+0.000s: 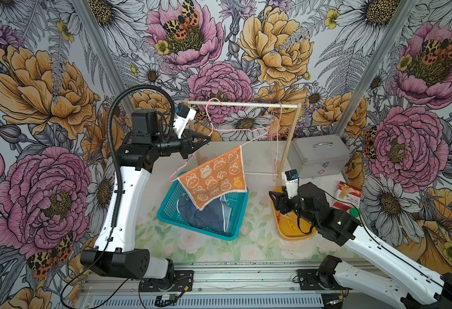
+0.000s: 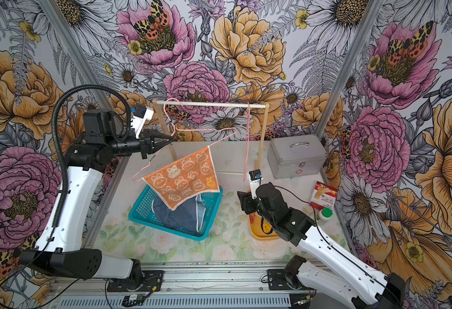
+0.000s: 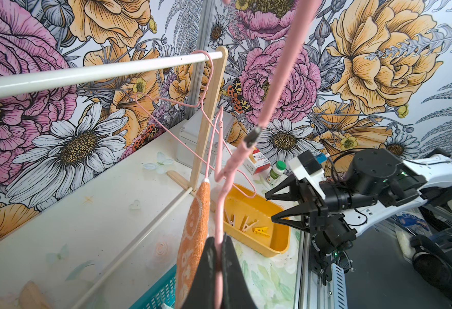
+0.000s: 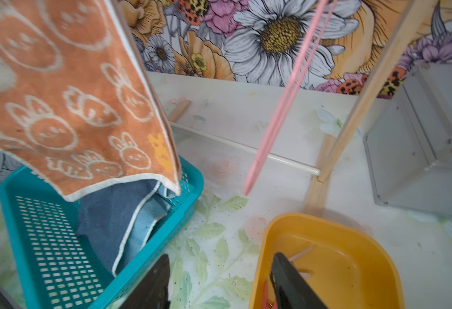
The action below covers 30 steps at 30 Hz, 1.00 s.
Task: Remove the clothespins securing towels to the hanger
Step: Remove the towel from the hanger.
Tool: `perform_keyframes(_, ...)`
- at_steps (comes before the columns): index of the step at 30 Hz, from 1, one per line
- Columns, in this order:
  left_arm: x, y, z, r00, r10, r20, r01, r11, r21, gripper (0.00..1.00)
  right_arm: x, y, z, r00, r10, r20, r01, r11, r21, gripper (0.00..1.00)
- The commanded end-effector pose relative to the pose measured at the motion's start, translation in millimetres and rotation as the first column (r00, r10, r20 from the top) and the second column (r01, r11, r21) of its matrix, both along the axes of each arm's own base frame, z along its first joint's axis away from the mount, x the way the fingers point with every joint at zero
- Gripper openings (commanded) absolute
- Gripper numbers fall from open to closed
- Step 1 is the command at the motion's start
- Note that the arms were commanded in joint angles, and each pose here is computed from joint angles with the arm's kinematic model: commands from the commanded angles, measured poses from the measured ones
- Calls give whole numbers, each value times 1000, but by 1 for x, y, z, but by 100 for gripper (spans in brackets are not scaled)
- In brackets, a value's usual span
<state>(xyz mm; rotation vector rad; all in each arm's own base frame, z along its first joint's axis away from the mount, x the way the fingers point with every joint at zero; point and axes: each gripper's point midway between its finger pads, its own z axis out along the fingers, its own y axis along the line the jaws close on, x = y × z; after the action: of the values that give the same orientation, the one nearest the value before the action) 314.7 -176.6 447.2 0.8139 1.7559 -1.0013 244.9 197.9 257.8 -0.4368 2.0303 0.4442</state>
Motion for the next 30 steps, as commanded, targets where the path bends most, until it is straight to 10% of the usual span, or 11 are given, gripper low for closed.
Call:
perform_keyframes(1,-18,-1,9,1000,2,16,-2,1000,-8,0,-20,19,17,990,137,40,-134,989,-64,61)
perform_keyframes(17,-50,-9,13,999,-22,42,22,1000,-6,0,66,66,62,971,213,109,-203,975,-90,51)
perform_keyframes(30,-44,-6,10,999,-13,34,13,1000,-5,0,70,85,78,946,296,133,-292,955,-49,46)
